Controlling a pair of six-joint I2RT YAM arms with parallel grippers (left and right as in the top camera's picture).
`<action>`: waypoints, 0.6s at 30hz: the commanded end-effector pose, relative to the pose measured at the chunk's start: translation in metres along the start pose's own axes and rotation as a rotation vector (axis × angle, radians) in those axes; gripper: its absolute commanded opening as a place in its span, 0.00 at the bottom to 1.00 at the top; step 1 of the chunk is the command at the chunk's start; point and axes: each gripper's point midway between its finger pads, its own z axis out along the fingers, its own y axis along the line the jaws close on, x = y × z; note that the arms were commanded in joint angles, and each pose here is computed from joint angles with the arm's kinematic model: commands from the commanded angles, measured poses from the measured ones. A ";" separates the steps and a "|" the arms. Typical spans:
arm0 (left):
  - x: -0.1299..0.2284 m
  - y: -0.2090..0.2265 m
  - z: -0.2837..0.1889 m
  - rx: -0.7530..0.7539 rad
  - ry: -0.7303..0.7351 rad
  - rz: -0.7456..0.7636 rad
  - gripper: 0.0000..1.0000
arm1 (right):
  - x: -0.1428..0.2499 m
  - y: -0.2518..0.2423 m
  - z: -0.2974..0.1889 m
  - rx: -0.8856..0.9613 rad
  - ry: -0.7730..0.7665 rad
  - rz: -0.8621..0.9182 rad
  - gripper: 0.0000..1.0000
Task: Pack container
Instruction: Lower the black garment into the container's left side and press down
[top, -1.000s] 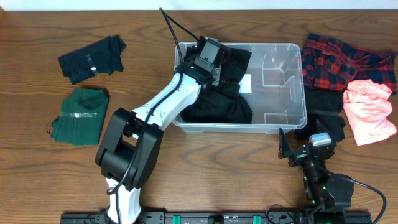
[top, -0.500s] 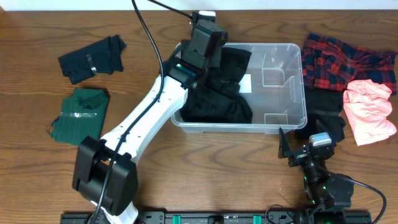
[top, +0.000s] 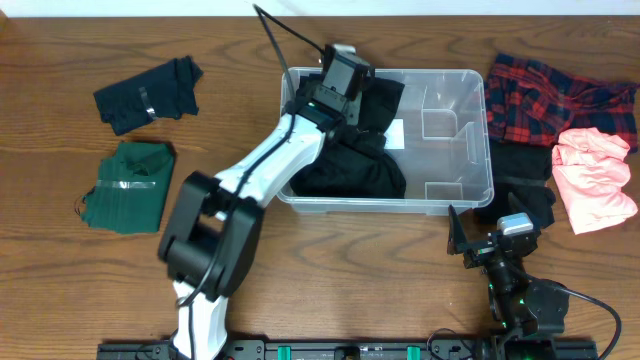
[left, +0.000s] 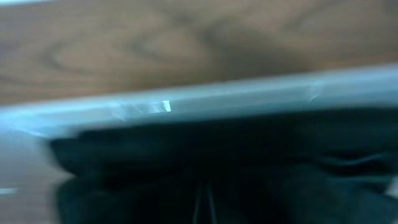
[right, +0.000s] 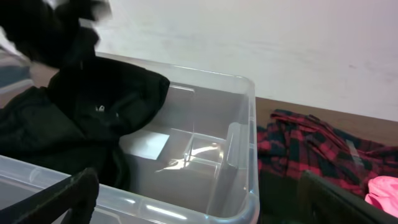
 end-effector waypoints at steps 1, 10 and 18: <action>0.033 0.001 0.029 -0.018 0.080 0.033 0.06 | 0.000 -0.002 0.000 0.011 -0.001 -0.006 0.99; 0.009 -0.003 0.019 0.003 0.005 0.053 0.06 | 0.000 -0.002 0.000 0.011 -0.001 -0.006 0.99; -0.047 -0.003 -0.051 0.043 -0.132 0.026 0.06 | 0.000 -0.002 0.000 0.011 -0.001 -0.006 0.99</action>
